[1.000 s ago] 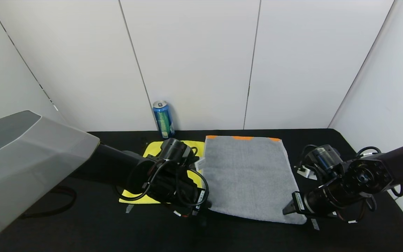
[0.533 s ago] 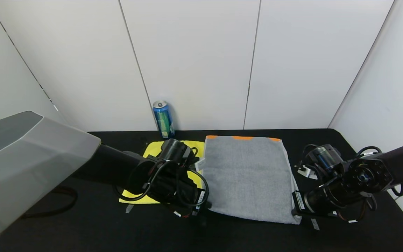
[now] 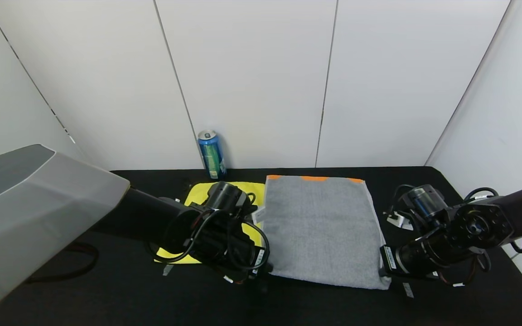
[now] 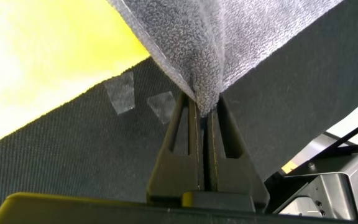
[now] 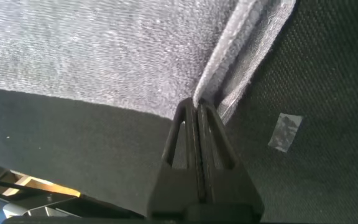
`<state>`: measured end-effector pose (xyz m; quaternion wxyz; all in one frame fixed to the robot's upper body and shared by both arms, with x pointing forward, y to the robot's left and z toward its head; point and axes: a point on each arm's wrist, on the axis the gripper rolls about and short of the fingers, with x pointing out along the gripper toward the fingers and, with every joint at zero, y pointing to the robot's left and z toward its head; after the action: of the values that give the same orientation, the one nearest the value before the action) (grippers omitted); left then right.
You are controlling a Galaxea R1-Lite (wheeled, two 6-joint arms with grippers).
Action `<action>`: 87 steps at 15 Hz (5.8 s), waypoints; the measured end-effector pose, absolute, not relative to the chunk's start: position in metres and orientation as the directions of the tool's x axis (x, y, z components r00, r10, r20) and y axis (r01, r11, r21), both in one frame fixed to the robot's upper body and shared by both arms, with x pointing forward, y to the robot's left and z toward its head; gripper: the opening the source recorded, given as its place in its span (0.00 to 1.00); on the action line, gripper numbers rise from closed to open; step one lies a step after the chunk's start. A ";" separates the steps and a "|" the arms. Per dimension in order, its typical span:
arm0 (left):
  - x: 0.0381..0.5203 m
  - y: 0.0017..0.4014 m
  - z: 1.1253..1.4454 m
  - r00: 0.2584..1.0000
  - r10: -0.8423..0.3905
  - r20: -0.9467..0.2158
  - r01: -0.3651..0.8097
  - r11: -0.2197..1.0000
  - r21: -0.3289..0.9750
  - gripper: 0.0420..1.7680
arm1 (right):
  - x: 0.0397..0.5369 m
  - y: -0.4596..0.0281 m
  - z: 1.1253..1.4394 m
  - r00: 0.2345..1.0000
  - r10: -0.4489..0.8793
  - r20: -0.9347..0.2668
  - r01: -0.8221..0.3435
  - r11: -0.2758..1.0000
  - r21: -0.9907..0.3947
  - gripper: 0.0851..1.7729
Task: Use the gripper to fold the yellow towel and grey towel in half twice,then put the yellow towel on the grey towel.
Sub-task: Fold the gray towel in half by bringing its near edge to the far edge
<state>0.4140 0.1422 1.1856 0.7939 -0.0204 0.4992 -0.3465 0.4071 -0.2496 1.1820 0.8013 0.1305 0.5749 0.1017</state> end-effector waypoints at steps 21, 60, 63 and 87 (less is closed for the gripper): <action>0.345 0.178 1.258 0.421 -0.554 -0.718 0.546 0.787 -0.287 0.05 | 0.325 -0.270 1.293 0.517 0.368 -0.773 -0.087 0.921 0.381 0.02; 0.409 0.153 1.250 0.507 -0.499 -0.703 0.530 0.824 -0.203 0.05 | 0.406 -0.268 1.285 0.525 0.341 -0.780 0.008 0.914 0.406 0.02; 0.426 0.150 1.238 0.506 -0.487 -0.712 0.521 0.830 -0.197 0.05 | 0.424 -0.268 1.274 0.512 0.333 -0.792 0.026 0.915 0.402 0.02; 0.469 0.153 1.227 0.601 -0.457 -0.656 0.480 0.862 -0.160 0.80 | 0.460 -0.278 1.260 0.585 0.306 -0.751 0.042 0.913 0.405 0.79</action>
<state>0.4690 0.1531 1.2272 0.8947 0.0164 0.3616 -0.2618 0.4603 -0.2782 1.2602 0.8690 0.1936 0.4489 0.0759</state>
